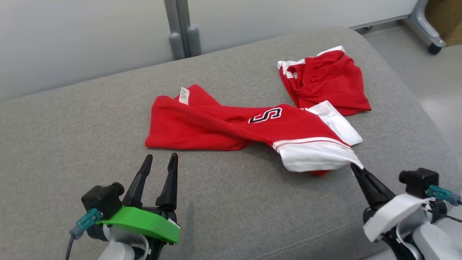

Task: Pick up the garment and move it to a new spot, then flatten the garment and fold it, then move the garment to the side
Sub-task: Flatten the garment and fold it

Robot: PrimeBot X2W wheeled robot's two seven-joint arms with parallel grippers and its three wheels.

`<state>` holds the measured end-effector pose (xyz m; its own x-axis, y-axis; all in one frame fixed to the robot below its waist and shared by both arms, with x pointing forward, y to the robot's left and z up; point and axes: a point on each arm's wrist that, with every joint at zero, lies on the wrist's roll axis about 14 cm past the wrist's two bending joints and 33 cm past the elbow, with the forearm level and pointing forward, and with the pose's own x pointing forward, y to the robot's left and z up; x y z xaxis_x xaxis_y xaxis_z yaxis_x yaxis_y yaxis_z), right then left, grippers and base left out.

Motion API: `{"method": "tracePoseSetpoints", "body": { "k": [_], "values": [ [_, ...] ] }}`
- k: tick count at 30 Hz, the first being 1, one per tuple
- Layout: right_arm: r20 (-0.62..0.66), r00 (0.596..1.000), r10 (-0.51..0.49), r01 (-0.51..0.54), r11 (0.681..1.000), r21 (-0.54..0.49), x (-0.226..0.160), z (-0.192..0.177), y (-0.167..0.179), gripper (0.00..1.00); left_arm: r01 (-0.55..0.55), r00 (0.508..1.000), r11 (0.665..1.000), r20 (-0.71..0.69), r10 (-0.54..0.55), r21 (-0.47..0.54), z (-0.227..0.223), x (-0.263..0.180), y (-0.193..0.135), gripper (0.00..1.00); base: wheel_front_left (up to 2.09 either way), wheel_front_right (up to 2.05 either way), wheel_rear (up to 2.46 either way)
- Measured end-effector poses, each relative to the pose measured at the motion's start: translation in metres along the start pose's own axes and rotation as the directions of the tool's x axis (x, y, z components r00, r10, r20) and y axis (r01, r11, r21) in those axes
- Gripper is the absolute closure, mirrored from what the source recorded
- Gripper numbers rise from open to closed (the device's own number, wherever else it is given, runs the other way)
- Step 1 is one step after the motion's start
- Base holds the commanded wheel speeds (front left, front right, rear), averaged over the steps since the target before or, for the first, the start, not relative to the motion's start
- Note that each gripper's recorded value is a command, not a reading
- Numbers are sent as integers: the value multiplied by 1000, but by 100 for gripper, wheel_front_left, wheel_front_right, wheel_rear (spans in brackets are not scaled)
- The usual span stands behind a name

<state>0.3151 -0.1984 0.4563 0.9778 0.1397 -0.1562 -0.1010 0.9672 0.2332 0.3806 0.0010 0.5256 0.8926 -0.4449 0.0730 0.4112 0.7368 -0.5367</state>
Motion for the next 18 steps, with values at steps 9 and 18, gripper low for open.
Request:
{"method": "tracePoseSetpoints", "body": {
  "k": [9,18],
  "values": [
    [-54,950,-306,309,950,43,-62,-17,-90,100,72,996,997,-44,-72,-10,-15,7,-23,0,0,0,0],
    [-103,955,-278,283,959,36,-50,-29,-82,100,68,978,998,-198,-65,8,-53,-3,-18,0,0,0,0]
  ]
}}
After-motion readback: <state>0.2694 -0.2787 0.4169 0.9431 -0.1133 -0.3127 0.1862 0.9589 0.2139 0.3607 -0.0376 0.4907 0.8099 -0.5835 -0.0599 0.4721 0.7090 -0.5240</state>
